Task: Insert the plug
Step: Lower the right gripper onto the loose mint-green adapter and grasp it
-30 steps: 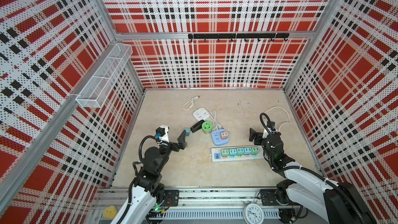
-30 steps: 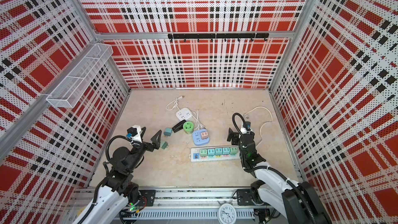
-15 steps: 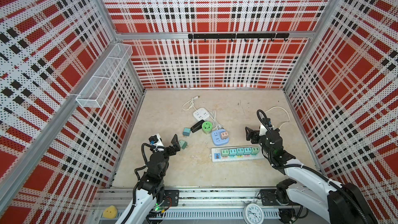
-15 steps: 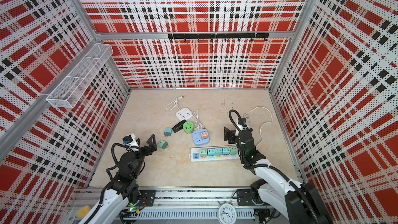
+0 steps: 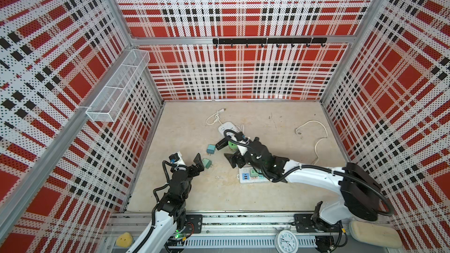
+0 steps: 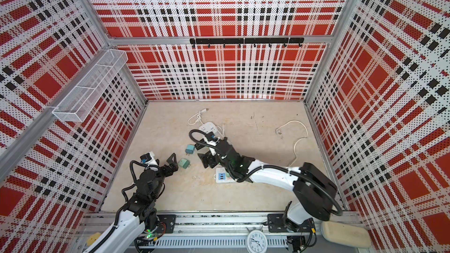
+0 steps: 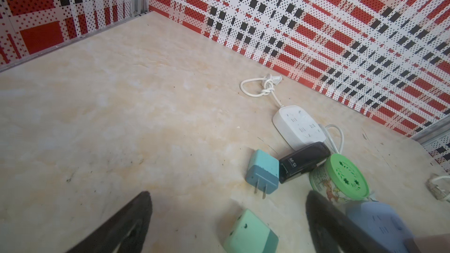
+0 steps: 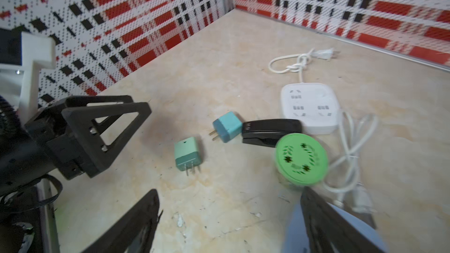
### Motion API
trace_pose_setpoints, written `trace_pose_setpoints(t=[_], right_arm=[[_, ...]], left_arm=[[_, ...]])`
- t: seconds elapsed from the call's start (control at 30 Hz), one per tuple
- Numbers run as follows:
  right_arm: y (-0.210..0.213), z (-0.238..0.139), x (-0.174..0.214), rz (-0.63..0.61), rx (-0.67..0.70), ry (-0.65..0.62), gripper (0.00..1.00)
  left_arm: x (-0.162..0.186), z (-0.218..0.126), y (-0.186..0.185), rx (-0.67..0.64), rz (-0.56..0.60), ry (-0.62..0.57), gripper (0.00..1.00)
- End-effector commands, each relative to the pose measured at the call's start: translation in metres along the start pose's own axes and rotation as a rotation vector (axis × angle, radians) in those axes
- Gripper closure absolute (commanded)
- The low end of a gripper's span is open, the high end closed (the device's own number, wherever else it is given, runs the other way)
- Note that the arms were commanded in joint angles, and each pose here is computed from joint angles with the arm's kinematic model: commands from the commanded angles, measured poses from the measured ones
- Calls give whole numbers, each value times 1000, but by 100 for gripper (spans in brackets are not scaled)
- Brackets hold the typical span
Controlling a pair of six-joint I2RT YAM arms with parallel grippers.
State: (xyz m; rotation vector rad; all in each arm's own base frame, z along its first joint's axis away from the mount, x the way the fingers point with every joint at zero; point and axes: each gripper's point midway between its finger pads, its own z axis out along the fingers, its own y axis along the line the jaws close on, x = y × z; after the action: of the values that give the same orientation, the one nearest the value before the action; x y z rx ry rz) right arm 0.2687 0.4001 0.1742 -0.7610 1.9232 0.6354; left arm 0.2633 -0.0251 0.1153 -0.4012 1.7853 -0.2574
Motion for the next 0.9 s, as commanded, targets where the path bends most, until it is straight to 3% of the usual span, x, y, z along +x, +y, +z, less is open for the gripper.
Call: trace_pose_setpoints(t=[0.0, 0.47, 0.87], right_arm=[[24, 32, 13, -38, -64, 81, 8], [57, 118, 59, -41, -135, 294, 13], [78, 147, 96, 2, -225, 408, 24]], left_arm=[[-15, 0, 1, -29, -51, -36, 1], [-15, 5, 38, -190, -187, -7, 1], [-12, 1, 63, -336, -270, -13, 1]])
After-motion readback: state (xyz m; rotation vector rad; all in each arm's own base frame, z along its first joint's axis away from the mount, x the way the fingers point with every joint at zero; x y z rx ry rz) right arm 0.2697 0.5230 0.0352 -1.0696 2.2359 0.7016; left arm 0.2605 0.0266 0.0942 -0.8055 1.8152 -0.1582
